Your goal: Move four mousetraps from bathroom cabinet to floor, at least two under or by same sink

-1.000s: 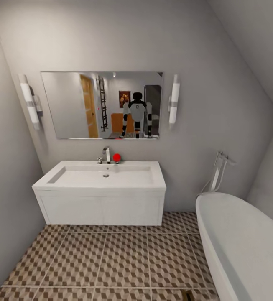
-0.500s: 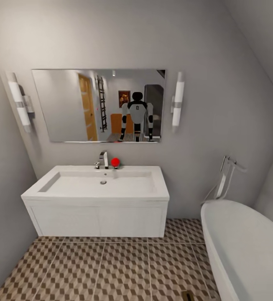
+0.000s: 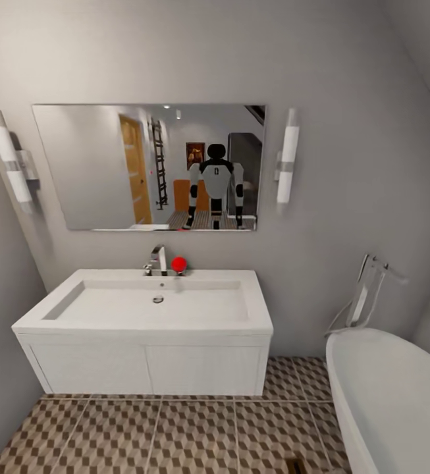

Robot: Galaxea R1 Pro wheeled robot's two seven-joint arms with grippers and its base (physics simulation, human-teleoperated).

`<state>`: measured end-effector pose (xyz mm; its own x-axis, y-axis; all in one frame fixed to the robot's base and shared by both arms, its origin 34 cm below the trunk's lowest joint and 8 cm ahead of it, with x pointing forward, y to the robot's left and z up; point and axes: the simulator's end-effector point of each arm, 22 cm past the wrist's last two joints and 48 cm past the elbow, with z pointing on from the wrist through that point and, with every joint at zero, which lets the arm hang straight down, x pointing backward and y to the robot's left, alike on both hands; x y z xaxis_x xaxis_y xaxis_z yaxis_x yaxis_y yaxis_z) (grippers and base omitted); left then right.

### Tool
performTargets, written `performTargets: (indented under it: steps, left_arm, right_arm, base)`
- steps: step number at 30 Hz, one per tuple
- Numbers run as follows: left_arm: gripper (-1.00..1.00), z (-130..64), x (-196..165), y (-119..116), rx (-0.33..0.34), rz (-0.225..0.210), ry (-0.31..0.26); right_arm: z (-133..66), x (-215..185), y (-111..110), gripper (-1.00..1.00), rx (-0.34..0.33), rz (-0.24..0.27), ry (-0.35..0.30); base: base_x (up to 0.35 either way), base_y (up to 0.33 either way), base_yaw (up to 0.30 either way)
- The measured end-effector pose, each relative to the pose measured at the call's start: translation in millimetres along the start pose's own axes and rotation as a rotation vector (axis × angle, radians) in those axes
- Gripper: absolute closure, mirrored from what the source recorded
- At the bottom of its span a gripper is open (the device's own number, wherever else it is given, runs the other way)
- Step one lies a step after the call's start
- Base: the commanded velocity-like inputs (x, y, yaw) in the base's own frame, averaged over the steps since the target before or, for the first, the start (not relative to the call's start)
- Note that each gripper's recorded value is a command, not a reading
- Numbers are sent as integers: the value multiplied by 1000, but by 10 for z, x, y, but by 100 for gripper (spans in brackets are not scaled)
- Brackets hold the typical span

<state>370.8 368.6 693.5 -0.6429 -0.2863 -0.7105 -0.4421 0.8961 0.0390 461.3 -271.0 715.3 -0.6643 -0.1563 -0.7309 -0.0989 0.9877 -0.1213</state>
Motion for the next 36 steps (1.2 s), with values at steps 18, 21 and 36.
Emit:
performTargets:
  steps: [18, 21, 36]
  left_arm:
    - [100, -1, -4, -19, 3, 1, -3]
    - [100, 0, -11, -18, 3, 1, -5]
    - [100, -1, -7, -27, 4, 1, -4]
  right_arm:
    - [3, 2, 0, 100, 0, 0, 1]
    - [3, -3, -1, 100, 0, 0, 0]
    - [3, -5, -1, 100, 0, 0, -1]
  base:
    - [246, 51, -7]
    - [13, 5, -123]
    - [1, 23, 0]
